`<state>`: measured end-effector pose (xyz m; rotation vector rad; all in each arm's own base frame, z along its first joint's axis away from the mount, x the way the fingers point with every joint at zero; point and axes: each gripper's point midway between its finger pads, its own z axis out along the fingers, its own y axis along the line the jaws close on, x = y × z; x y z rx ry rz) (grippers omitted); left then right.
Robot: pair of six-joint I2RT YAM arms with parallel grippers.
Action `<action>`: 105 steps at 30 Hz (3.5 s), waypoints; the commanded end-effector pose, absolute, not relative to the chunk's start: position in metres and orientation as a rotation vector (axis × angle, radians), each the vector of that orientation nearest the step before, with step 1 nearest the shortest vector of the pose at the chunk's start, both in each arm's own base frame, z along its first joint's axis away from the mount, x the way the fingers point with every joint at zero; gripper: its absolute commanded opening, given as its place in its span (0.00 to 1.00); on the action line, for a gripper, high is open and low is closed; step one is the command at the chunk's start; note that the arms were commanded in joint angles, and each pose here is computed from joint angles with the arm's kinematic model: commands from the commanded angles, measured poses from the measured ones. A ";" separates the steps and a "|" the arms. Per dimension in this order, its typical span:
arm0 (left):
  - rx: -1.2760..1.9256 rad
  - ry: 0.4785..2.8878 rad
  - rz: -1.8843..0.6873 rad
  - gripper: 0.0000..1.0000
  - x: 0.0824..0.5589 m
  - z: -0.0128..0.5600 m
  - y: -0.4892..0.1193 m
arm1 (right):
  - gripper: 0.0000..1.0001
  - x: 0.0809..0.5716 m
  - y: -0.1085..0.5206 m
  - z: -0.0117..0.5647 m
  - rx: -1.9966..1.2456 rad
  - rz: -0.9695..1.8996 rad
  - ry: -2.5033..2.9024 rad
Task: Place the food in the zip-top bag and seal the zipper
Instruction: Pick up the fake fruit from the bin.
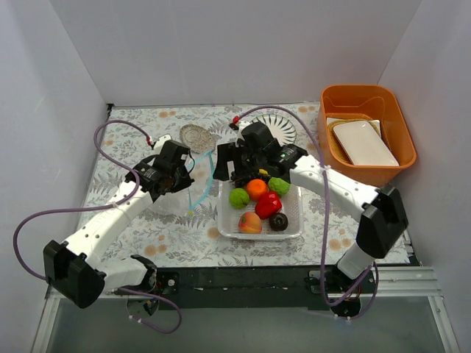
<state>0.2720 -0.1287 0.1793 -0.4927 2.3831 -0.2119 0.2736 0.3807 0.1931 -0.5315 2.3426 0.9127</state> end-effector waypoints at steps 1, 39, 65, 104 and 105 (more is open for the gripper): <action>-0.476 2.341 -0.238 0.00 0.287 0.187 -0.133 | 0.98 0.275 0.334 0.233 -0.371 0.762 2.249; -0.426 2.413 -0.361 0.00 0.271 0.168 -0.144 | 0.49 0.356 0.290 0.034 -0.485 0.272 2.652; -0.427 2.387 -0.382 0.00 0.276 0.178 -0.146 | 0.01 0.343 0.301 0.177 -0.428 0.585 2.330; -0.383 2.392 -0.439 0.00 0.283 0.193 -0.155 | 0.01 0.296 0.277 0.260 -0.308 0.737 2.185; -0.383 2.391 -0.447 0.00 0.283 0.193 -0.156 | 0.01 0.293 0.276 0.265 -0.309 0.749 2.176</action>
